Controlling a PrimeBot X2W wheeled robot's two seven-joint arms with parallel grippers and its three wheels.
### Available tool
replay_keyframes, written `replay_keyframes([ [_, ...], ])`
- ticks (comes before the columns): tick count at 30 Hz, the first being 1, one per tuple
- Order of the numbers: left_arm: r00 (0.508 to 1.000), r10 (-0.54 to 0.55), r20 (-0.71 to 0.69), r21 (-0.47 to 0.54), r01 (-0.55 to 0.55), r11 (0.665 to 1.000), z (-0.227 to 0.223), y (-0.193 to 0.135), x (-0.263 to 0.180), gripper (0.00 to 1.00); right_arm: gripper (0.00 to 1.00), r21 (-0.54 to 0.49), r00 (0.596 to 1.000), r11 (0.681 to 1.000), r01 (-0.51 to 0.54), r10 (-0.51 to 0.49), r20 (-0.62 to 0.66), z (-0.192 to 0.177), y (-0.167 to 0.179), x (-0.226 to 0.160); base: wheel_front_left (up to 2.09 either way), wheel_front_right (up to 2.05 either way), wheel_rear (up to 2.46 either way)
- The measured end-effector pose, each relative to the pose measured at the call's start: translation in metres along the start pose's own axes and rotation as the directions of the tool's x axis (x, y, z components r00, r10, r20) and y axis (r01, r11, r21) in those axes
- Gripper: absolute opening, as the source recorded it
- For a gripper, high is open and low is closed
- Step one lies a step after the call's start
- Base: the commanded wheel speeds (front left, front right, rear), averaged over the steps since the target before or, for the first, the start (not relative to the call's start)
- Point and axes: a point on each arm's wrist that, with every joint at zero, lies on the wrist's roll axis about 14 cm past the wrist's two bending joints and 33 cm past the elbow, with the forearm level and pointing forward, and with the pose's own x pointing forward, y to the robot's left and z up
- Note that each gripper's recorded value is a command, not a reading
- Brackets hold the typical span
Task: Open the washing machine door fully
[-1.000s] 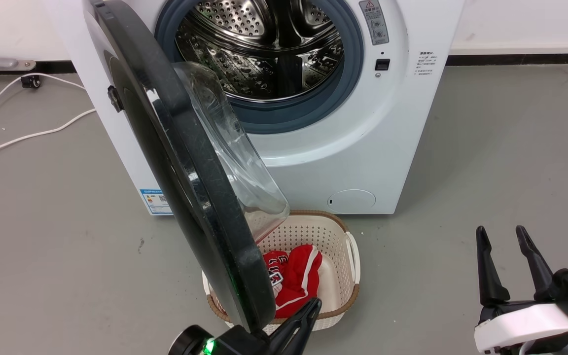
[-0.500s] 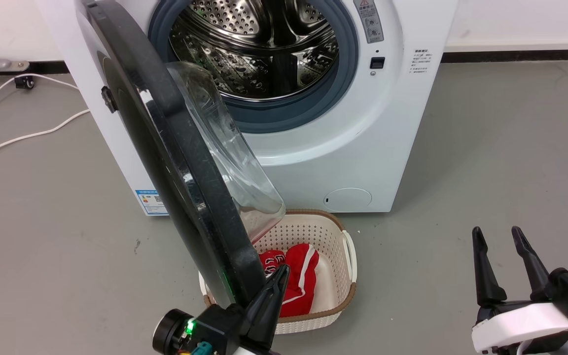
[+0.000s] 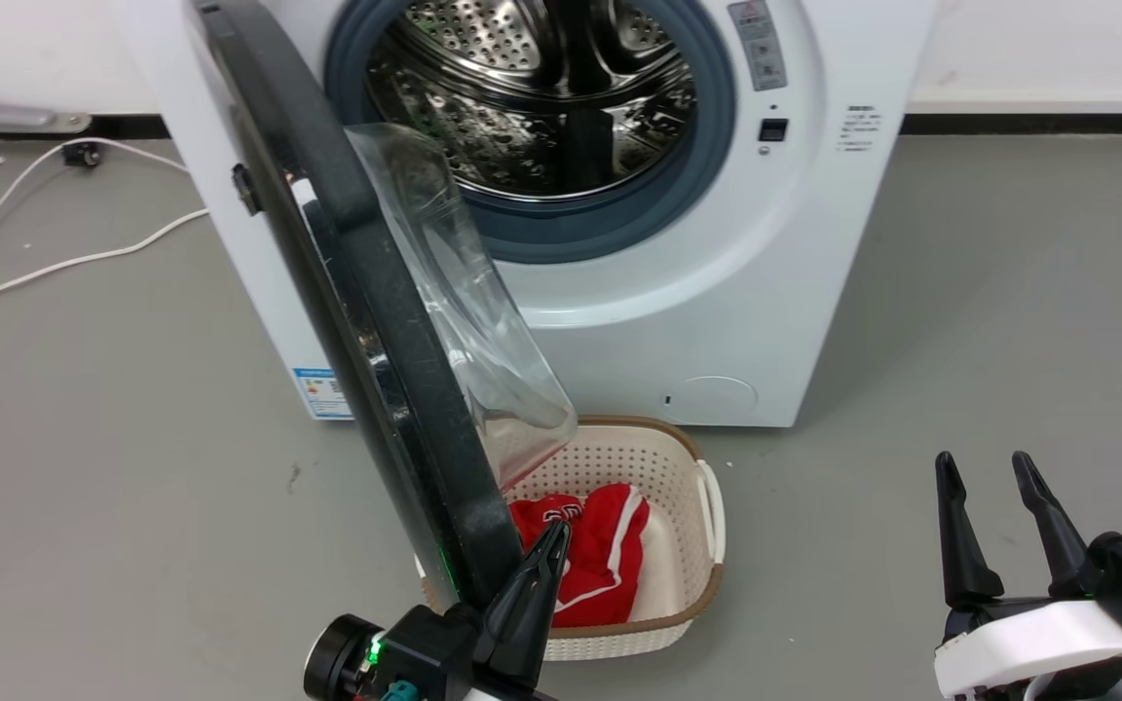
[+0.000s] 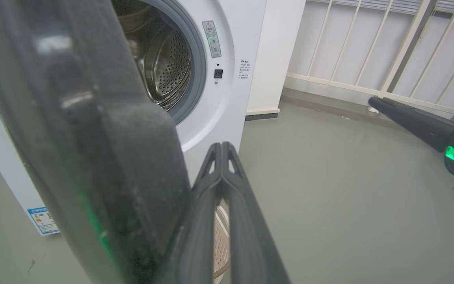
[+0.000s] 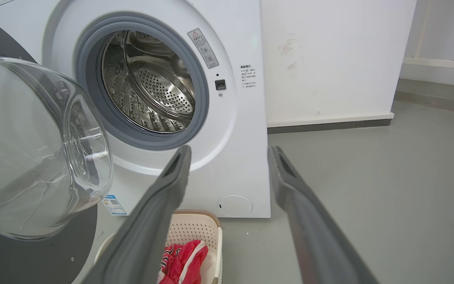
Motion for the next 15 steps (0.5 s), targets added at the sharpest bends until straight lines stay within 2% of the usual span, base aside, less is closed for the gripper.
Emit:
replay_keyframes([
  [7,0.997,0.074,0.008,0.006,-0.074,0.997,0.002,0.015,-0.017,0.00,1.00,0.006,0.997,0.997,-0.071,0.071,-0.014,-0.004,0.023,0.015,0.00,0.00,0.00],
  [15,0.977,0.213,0.014,0.014,-0.214,0.977,0.005,0.043,-0.048,0.00,1.00,0.029,0.978,0.978,-0.205,0.207,-0.039,-0.013,0.070,0.035,0.00,0.00,0.00],
])
